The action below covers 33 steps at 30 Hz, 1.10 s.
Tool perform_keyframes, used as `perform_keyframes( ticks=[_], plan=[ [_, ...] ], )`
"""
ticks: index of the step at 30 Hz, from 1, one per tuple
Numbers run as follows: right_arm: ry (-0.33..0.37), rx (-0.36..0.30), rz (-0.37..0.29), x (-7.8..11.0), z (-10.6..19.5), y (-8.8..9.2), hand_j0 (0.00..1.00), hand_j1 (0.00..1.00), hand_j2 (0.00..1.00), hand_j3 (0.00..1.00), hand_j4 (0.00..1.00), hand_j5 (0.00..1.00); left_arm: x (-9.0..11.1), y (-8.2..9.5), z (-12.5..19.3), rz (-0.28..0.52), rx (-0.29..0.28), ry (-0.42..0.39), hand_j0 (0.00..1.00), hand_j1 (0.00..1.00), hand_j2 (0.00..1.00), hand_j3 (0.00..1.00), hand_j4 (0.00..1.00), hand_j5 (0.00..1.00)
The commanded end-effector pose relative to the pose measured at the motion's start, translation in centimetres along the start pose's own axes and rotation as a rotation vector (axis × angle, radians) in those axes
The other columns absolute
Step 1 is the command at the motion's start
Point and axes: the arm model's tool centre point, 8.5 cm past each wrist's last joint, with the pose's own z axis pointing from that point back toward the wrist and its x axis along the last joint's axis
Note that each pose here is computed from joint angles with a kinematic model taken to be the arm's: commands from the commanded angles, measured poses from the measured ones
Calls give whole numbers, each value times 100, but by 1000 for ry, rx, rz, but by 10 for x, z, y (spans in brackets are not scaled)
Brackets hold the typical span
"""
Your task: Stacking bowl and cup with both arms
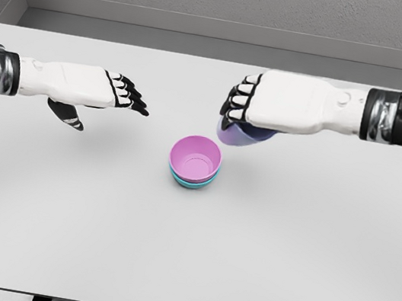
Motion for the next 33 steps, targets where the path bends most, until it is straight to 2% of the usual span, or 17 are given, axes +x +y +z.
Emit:
perform_keyframes(
  ticks=[1, 8, 13, 33],
  plan=[
    [-36, -4, -11, 7, -12, 1, 59, 59, 59, 59, 59, 59, 0, 0, 1, 5, 4, 1, 100, 100, 100, 100, 100, 100],
    [-113, -10, 6, 22, -39, -6, 60, 60, 60, 60, 60, 60, 0, 0, 1, 5, 4, 1, 100, 100, 100, 100, 100, 100],
    [-148, 3, -2, 30, -50, -1, 60, 60, 60, 60, 60, 60, 0, 0, 1, 5, 4, 1, 100, 100, 100, 100, 100, 100],
    [-129, 15, -21, 23, -58, 7, 61, 61, 61, 61, 61, 61, -1, 0, 1, 5, 3, 3, 100, 100, 100, 100, 100, 100]
  ],
)
